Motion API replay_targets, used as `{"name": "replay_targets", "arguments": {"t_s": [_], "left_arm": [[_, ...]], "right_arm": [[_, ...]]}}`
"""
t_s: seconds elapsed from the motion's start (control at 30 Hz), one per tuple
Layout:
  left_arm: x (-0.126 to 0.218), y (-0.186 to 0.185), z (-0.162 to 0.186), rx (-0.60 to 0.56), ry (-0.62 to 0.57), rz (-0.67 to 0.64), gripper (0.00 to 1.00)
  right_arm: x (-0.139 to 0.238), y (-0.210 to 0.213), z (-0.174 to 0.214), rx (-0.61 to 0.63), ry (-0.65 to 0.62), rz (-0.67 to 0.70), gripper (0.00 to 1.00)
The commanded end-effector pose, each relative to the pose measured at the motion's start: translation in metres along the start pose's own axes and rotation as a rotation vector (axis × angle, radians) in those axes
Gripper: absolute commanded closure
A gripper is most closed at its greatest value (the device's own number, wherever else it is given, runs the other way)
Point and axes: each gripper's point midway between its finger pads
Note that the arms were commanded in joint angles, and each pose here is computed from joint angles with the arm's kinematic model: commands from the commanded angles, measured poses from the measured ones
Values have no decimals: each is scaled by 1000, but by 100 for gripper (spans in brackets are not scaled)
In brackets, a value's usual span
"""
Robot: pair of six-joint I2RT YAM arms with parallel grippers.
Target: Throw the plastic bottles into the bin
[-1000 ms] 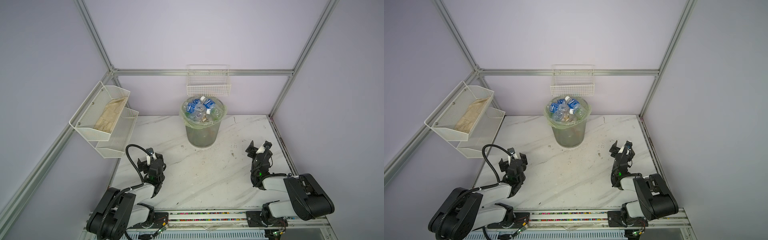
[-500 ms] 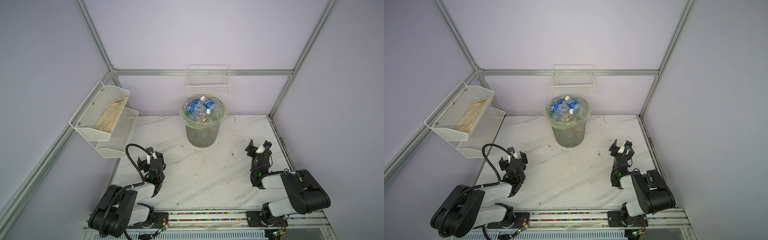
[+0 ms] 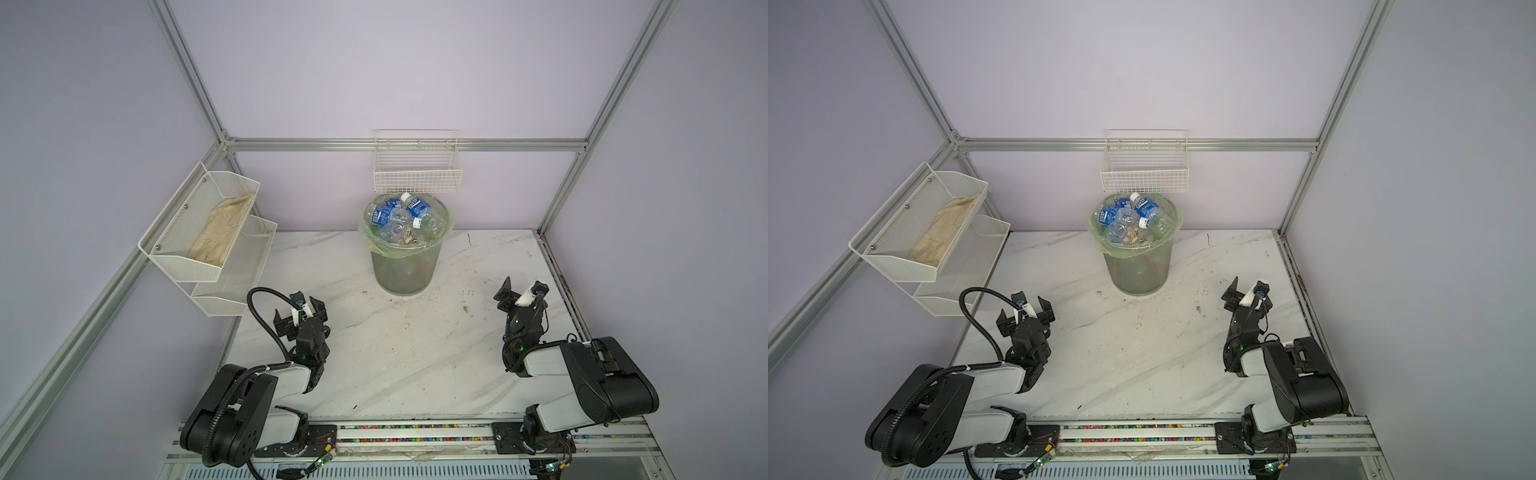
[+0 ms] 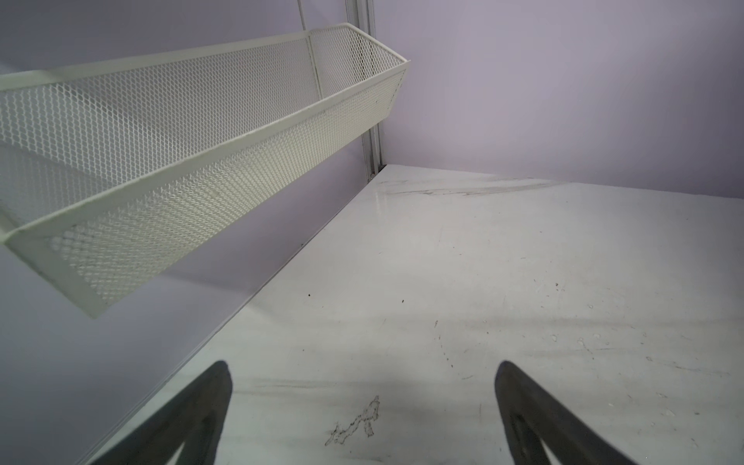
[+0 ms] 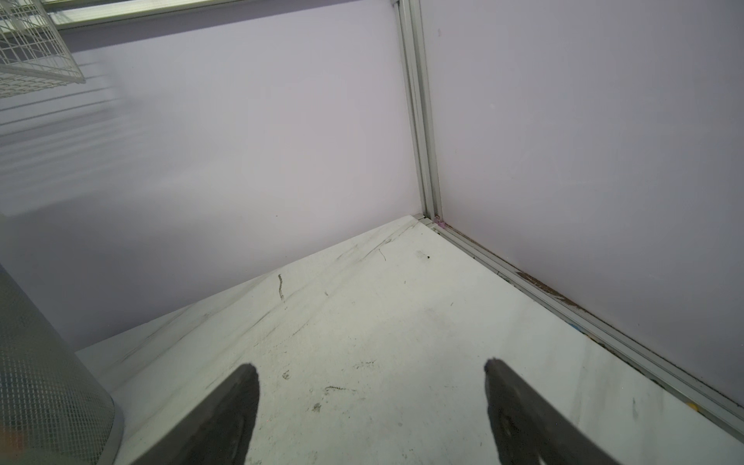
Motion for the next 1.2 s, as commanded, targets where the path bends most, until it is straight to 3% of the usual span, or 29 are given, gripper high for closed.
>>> {"name": "replay_targets", "arguments": {"t_s": [0.0,0.5,0.6,0.63,0.67,0.9,1.17], "left_arm": [[-2,7,-17,55,-60,-28,0],[1,19,-17,106,-103,-67,0],[2,22,-20,124,-120,-79,0],[3,23,-20,128,-120,-82,0],[3,24,-19,130,-122,-85,0],[-3,39,-1,197,-126,-127,0],[-1,38,0,197,-135,-103,0]], "right_arm": [[2,2,-12,-4,-48,-17,12],[-3,3,-12,46,-82,-13,13],[4,-6,-7,28,-152,-28,13],[2,1,5,62,-129,-83,4],[-2,6,15,101,-92,-107,3],[-5,5,14,111,-106,-95,3],[-9,9,15,128,-98,-102,3]]}}
Point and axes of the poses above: each gripper's point midway between its finger pads, its own x axis back along the fingers, its own y axis along the line the jaws close on, z = x × y, and after that the axes turned 5 degrees about -x, right-handed
